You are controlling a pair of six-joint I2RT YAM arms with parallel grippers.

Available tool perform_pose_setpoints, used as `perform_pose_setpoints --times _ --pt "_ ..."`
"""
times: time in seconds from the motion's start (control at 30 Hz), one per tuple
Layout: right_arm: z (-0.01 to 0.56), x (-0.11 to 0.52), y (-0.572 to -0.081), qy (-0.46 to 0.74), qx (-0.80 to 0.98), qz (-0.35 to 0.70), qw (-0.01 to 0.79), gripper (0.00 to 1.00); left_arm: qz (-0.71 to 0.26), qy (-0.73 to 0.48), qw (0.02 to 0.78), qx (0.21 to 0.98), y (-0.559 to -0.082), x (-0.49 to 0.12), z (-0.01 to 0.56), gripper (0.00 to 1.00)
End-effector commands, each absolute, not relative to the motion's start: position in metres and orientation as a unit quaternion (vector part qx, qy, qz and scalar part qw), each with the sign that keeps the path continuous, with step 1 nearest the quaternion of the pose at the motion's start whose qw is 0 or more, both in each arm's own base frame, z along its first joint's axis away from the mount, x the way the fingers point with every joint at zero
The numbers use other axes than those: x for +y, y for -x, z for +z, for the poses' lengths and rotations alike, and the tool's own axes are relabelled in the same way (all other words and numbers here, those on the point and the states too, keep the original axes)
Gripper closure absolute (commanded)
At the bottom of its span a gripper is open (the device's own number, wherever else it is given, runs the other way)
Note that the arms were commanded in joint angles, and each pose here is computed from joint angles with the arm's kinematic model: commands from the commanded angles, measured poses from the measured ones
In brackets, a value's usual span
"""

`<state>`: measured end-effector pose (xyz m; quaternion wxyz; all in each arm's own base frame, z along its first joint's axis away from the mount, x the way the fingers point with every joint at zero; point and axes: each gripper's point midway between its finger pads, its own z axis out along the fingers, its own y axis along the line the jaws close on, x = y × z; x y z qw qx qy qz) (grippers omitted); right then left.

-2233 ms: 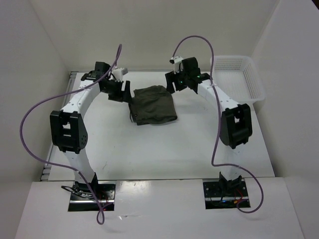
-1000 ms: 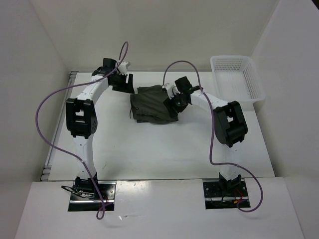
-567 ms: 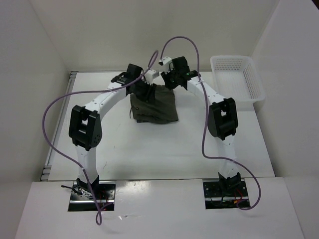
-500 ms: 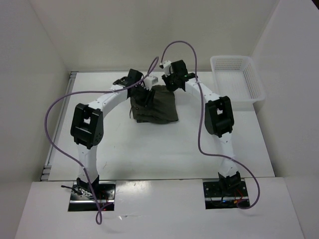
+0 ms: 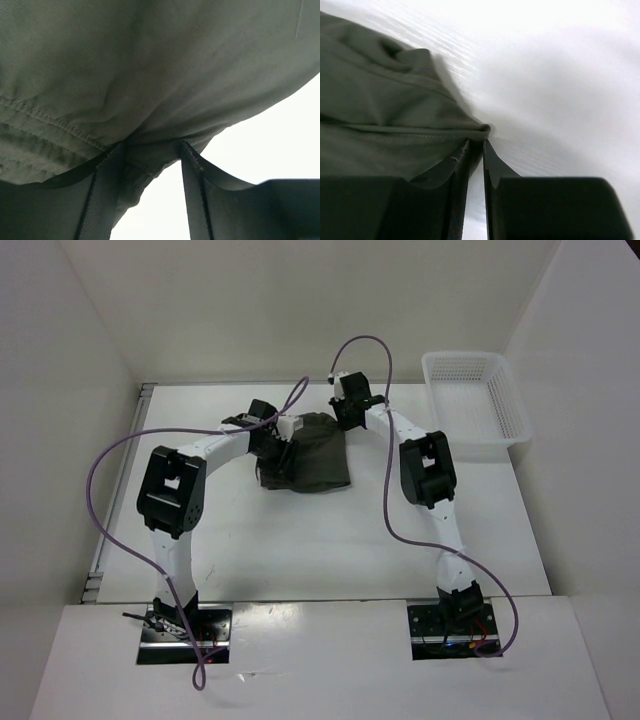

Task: Fold and stack the shorts
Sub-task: Fold the shorts

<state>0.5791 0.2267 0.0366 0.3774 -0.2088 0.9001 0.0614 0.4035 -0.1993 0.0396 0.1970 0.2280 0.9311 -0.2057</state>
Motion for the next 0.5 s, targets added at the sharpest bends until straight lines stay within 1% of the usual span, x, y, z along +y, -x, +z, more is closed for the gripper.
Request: perform_pose_setpoints --times 0.0,0.1,0.13,0.2,0.23,0.27,0.3,0.33,0.37,0.4,0.43,0.47 --pt "0.033 0.226 -0.592 0.185 0.898 0.041 0.396 0.8 -0.192 -0.221 0.138 0.946 -0.369 -0.186 0.029 0.42" --pt "0.039 0.231 -0.595 0.184 0.895 0.035 0.406 0.8 -0.193 -0.222 0.146 0.944 -0.369 -0.186 0.038 0.36" --pt "0.043 0.231 -0.597 0.188 0.892 0.034 0.41 0.8 -0.194 -0.224 0.16 0.941 -0.375 -0.187 0.048 0.33" --pt "0.063 0.231 -0.602 0.18 0.884 0.02 0.431 0.8 -0.196 -0.227 0.177 0.937 -0.38 -0.189 0.065 0.3" --pt "0.081 0.229 -0.605 0.173 0.877 0.015 0.448 0.8 -0.196 -0.227 0.183 0.936 -0.381 -0.19 0.072 0.29" --pt "0.093 0.226 -0.607 0.167 0.874 0.007 0.457 0.76 -0.198 -0.229 0.198 0.932 -0.387 -0.192 0.083 0.28" --pt "0.108 0.216 -0.612 0.149 0.867 -0.017 0.474 0.72 -0.204 -0.233 0.215 0.926 -0.39 -0.194 0.098 0.24" --pt "0.143 0.21 -0.616 0.131 0.852 -0.028 0.506 0.72 -0.21 -0.235 0.228 0.921 -0.392 -0.197 0.109 0.21" --pt "0.158 0.207 -0.615 0.118 0.844 -0.045 0.52 0.72 -0.214 -0.234 0.243 0.917 -0.396 -0.195 0.121 0.2" --pt "0.173 0.192 -0.615 0.093 0.837 -0.076 0.533 0.71 -0.23 -0.233 0.271 0.905 -0.401 -0.193 0.151 0.15" --pt "0.191 0.187 -0.613 0.093 0.828 -0.087 0.546 0.71 -0.237 -0.232 0.291 0.897 -0.406 -0.192 0.168 0.1" --pt "0.227 0.18 -0.606 0.087 0.814 -0.091 0.567 0.7 -0.243 -0.229 0.3 0.894 -0.406 -0.187 0.183 0.09"
